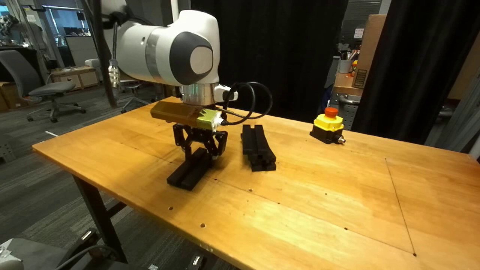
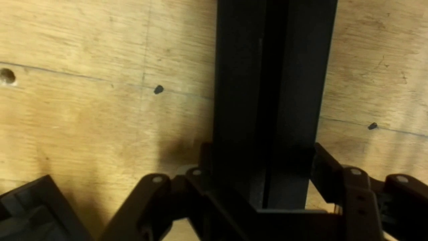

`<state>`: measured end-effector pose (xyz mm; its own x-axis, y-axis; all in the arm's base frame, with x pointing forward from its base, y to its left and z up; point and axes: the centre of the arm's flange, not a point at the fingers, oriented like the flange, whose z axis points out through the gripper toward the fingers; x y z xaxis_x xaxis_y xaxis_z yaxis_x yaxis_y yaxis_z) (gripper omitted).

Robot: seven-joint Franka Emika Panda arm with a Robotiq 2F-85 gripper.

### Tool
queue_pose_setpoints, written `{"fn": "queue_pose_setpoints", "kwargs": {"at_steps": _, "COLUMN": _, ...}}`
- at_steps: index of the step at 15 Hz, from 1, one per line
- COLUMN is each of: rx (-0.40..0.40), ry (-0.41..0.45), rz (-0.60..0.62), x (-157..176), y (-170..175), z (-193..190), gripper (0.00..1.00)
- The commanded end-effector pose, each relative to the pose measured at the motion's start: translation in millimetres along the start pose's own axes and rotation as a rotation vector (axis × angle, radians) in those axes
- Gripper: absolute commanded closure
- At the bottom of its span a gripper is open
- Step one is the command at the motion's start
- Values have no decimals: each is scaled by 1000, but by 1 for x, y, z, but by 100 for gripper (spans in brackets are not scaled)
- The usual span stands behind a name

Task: Connect the black pads

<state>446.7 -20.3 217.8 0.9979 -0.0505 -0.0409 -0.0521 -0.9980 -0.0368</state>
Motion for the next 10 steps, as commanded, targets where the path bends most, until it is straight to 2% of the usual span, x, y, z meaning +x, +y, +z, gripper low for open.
{"fn": "queue_pose_setpoints", "kwargs": {"at_steps": 1, "rx": -22, "ry": 6, "rz": 0, "x": 3, "y": 4, "z": -26, "gripper": 55}}
{"fn": "queue_pose_setpoints", "kwargs": {"at_steps": 5, "rx": -55, "ry": 2, "rz": -33, "x": 14, "y": 9, "z": -54, "gripper": 55}}
{"fn": "queue_pose_setpoints", "kwargs": {"at_steps": 10, "rx": -135, "ry": -6, "rz": -72, "x": 41, "y": 26, "z": -90, "gripper": 55}}
